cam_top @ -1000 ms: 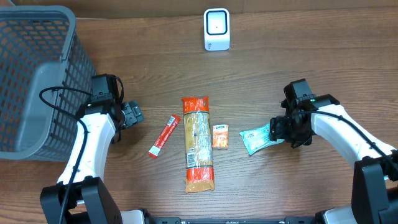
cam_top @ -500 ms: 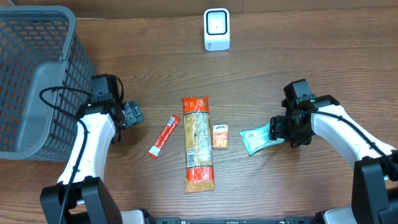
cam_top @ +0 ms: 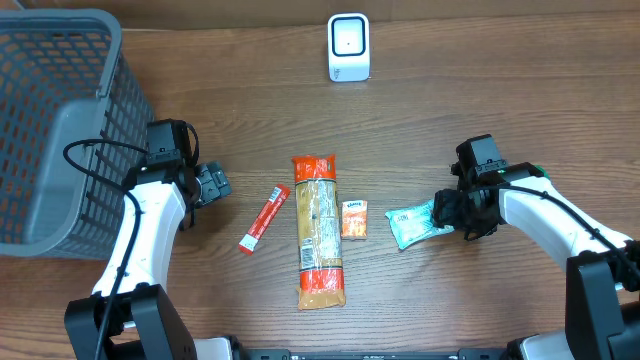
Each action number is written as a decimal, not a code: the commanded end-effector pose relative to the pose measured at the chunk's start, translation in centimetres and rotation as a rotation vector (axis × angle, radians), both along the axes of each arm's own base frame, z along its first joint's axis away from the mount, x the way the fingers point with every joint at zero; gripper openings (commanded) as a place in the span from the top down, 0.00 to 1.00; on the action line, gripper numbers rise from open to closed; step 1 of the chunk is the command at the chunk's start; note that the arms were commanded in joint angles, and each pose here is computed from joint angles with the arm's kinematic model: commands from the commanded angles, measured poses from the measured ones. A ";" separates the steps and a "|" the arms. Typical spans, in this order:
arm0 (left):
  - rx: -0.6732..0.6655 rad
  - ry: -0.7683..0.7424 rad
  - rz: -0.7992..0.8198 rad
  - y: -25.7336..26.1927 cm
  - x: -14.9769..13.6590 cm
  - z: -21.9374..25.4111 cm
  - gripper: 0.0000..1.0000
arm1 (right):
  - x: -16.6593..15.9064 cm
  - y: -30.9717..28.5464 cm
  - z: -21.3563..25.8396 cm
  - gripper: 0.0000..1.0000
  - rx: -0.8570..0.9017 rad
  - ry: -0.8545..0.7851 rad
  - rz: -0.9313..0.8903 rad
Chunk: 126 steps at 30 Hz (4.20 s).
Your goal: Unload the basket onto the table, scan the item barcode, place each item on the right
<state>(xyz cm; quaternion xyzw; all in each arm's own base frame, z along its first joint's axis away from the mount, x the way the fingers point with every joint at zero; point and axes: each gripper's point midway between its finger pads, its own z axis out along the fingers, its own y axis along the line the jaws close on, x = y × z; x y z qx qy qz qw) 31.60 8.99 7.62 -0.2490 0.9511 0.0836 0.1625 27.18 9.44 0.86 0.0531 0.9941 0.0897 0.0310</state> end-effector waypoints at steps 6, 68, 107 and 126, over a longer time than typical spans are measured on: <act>0.001 -0.025 -0.013 -0.1 0.7 0.7 0.01 | -0.5 -0.4 -0.5 0.37 -0.022 0.006 0.000; 0.001 -0.025 -0.013 -0.1 0.7 0.7 0.00 | 5.2 3.8 18.4 0.96 0.193 -0.430 0.180; 0.001 -0.025 -0.013 -0.1 0.7 0.7 0.00 | 31.2 10.5 25.8 0.96 -0.916 -1.015 0.298; 0.001 -0.025 -0.013 -0.1 0.7 0.7 0.00 | 33.7 15.2 17.8 0.96 -1.147 -1.085 0.279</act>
